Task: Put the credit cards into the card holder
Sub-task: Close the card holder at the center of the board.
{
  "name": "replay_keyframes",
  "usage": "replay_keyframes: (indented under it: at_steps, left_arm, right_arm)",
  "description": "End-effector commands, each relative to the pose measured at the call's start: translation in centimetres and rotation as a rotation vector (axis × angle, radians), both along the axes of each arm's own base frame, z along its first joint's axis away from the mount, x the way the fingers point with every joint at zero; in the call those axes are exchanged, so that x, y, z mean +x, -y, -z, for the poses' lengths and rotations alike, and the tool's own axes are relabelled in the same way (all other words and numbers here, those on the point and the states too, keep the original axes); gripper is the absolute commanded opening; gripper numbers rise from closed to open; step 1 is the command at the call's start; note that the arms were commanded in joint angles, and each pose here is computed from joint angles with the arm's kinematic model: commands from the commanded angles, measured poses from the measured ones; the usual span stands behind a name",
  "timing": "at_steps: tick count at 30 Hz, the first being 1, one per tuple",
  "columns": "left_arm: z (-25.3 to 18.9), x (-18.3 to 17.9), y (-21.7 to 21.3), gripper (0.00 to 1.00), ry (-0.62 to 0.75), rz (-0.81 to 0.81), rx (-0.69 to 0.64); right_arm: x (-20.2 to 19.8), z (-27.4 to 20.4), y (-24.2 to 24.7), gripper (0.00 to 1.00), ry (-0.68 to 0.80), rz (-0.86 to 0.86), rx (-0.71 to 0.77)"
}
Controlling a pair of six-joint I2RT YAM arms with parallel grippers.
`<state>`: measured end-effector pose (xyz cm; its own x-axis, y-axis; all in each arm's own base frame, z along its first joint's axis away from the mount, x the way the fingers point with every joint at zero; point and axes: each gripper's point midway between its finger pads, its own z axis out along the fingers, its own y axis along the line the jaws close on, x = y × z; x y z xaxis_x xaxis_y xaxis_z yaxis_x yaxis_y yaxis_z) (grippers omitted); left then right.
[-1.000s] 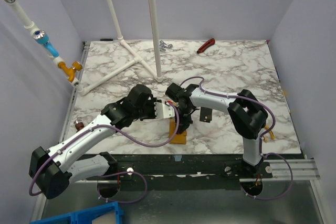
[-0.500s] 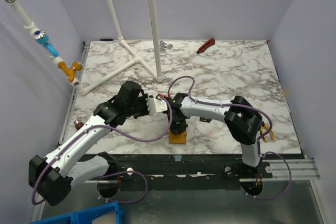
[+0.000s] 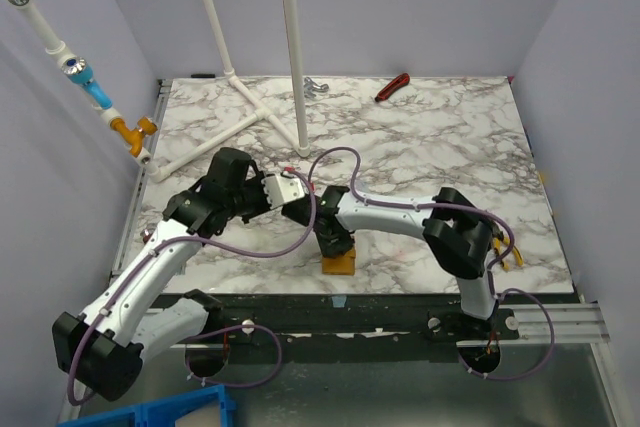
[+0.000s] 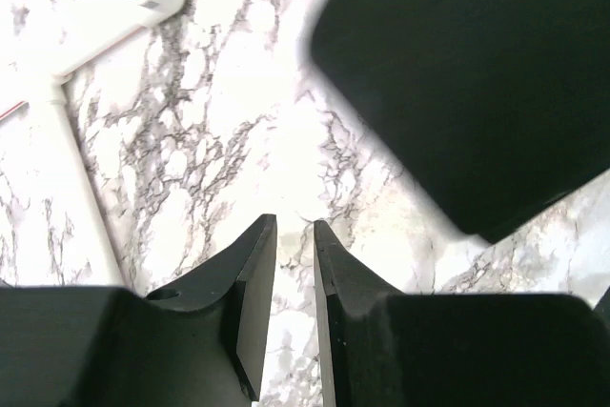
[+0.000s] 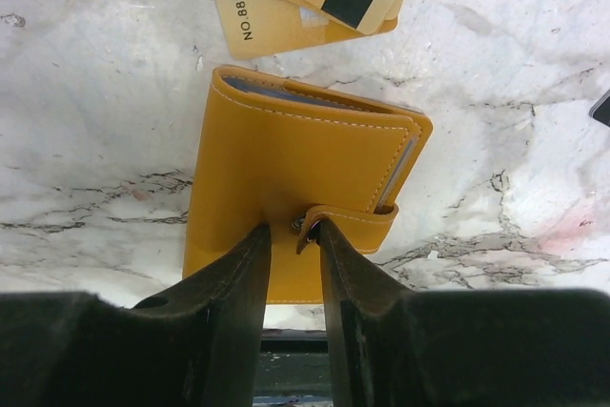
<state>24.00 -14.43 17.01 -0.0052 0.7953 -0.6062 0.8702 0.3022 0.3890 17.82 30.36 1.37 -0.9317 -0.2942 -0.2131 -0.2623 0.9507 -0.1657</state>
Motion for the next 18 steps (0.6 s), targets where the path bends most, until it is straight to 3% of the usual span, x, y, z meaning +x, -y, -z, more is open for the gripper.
replay_keyframes:
  at_steps: [1, 9, 18]
  left_arm:
    - [-2.8, -0.3, 0.3, 0.24, -0.009, -0.01, -0.122]
    - [-4.5, 0.1, -1.4, 0.24, -0.04, -0.091, -0.273]
    - [-4.3, 1.0, -2.0, 0.24, -0.13, -0.149, -0.295]
  right_arm:
    - [0.2, 9.2, 1.6, 0.35, 0.008, 0.014, -0.026]
    - [1.2, 6.1, -1.3, 0.39, 0.034, -0.027, 0.212]
    - [3.2, -1.4, -3.6, 0.39, 0.122, -0.04, 0.385]
